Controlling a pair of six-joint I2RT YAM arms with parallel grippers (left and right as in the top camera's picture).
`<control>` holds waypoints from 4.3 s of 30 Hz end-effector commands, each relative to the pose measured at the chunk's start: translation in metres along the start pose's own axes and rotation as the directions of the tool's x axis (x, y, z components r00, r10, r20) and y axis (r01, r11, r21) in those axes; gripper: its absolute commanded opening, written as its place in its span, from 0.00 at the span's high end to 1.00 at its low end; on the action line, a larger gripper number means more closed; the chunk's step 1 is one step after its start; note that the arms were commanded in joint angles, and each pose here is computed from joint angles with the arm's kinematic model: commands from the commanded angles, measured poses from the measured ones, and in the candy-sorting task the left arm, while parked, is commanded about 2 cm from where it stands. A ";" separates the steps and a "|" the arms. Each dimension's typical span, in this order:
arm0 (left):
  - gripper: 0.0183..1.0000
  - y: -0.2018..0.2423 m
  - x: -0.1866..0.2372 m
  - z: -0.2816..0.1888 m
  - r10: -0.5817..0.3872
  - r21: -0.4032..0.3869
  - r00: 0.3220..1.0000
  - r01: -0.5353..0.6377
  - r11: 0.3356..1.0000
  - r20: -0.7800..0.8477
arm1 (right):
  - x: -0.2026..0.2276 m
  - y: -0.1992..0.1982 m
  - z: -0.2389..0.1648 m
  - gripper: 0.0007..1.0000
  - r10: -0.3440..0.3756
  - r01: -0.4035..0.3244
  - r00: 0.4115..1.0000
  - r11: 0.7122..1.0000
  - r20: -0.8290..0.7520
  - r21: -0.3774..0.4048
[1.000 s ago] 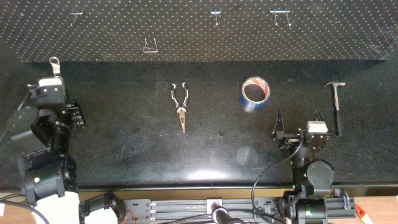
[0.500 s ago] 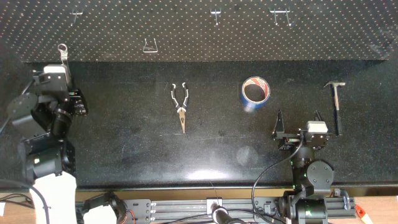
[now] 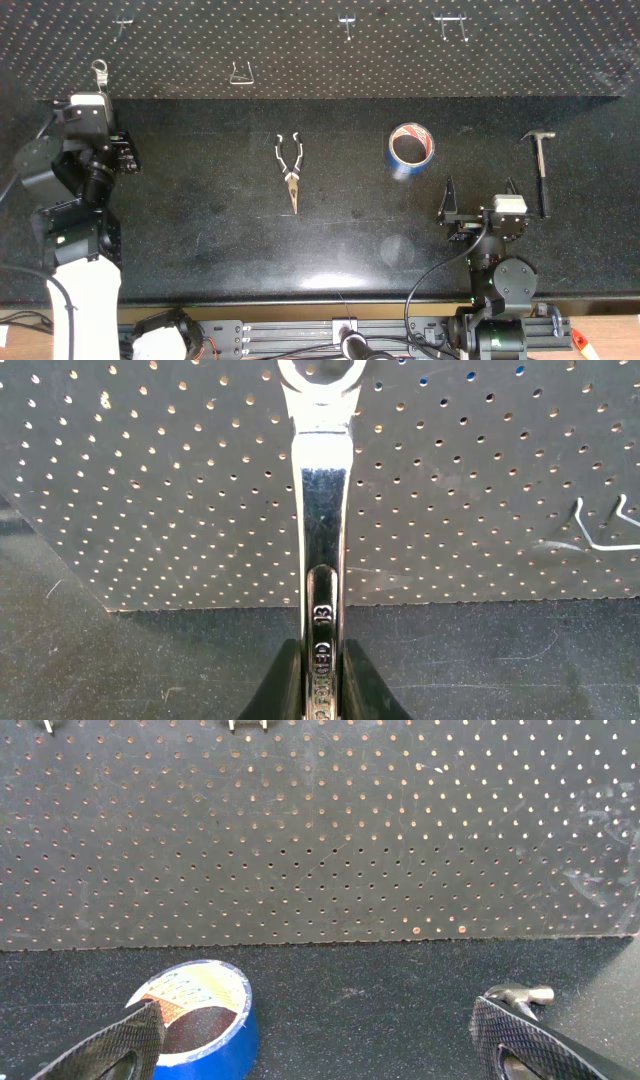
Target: Place Tools Onto Pegboard
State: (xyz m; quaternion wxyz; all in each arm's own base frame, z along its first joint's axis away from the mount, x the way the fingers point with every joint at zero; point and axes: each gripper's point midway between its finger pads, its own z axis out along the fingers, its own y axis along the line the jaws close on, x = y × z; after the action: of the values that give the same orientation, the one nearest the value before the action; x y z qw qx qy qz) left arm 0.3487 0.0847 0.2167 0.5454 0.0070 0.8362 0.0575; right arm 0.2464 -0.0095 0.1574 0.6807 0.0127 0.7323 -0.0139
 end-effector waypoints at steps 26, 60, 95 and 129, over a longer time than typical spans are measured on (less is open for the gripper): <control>0.99 -0.006 -0.011 0.029 0.068 0.070 0.995 -0.073 0.995 0.073 | 0.000 0.000 0.000 0.00 -0.014 0.014 1.000 1.000 0.003 -0.001; 0.99 -0.004 -0.016 0.040 0.103 0.061 0.989 -0.110 0.992 0.110 | 0.000 0.000 0.000 0.00 -0.014 0.014 1.000 1.000 0.003 -0.002; 0.99 -0.022 -0.009 0.061 0.137 0.125 0.983 -0.151 0.981 0.120 | 0.000 0.000 0.000 0.00 -0.014 0.014 1.000 1.000 0.003 -0.001; 0.00 -0.014 -0.009 0.071 0.142 0.087 0.981 -0.154 0.984 0.131 | 0.000 0.000 0.000 0.00 -0.014 0.014 1.000 1.000 0.003 -0.001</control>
State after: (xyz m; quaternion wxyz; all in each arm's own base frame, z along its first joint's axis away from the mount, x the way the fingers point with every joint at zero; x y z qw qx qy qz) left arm 0.4165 0.0776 0.1857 0.5807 0.0937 0.8069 0.0538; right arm 0.2464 -0.0095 0.1574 0.6807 0.0127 0.7323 -0.0139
